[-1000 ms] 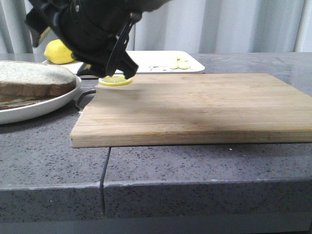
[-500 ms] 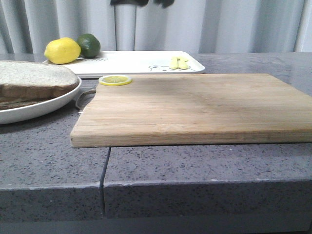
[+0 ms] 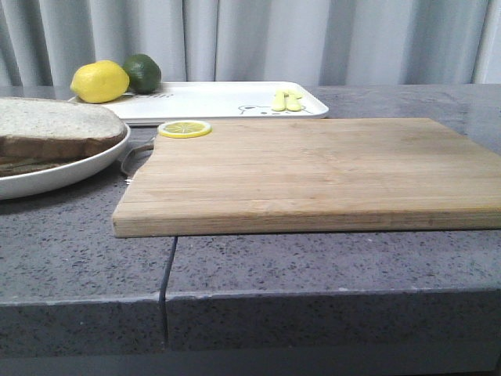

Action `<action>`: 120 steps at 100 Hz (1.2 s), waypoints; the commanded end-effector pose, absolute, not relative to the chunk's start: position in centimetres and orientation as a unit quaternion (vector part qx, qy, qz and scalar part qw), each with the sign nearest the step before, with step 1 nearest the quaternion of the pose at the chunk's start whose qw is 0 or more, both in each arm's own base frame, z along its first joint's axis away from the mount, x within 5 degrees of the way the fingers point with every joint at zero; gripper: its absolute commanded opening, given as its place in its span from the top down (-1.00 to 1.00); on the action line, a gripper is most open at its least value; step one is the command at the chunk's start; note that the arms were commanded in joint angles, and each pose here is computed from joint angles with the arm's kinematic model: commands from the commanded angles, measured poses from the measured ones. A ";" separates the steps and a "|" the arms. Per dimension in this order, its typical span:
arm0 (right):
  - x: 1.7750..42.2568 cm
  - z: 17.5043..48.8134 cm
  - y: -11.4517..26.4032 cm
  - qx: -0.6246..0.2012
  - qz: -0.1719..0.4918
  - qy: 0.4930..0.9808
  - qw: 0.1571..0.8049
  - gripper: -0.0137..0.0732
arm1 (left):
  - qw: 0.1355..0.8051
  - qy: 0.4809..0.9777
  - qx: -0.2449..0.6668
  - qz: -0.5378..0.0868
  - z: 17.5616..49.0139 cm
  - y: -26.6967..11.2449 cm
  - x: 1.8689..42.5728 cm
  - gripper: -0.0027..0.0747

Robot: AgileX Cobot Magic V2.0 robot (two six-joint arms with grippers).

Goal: Place bread and move sandwich to tray
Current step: 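Raise the right gripper away from the plate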

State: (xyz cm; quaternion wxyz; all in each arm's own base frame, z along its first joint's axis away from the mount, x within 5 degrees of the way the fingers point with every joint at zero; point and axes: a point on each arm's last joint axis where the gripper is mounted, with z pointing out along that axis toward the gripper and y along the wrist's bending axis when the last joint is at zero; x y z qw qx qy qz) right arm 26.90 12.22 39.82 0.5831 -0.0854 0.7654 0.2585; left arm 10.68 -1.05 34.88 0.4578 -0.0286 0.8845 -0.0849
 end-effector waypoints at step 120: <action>8.1 33.8 1.1 -0.107 -0.008 0.720 0.686 -0.51 | 0.495 0.863 -0.032 -0.093 36.4 -1.1 11.0 -0.53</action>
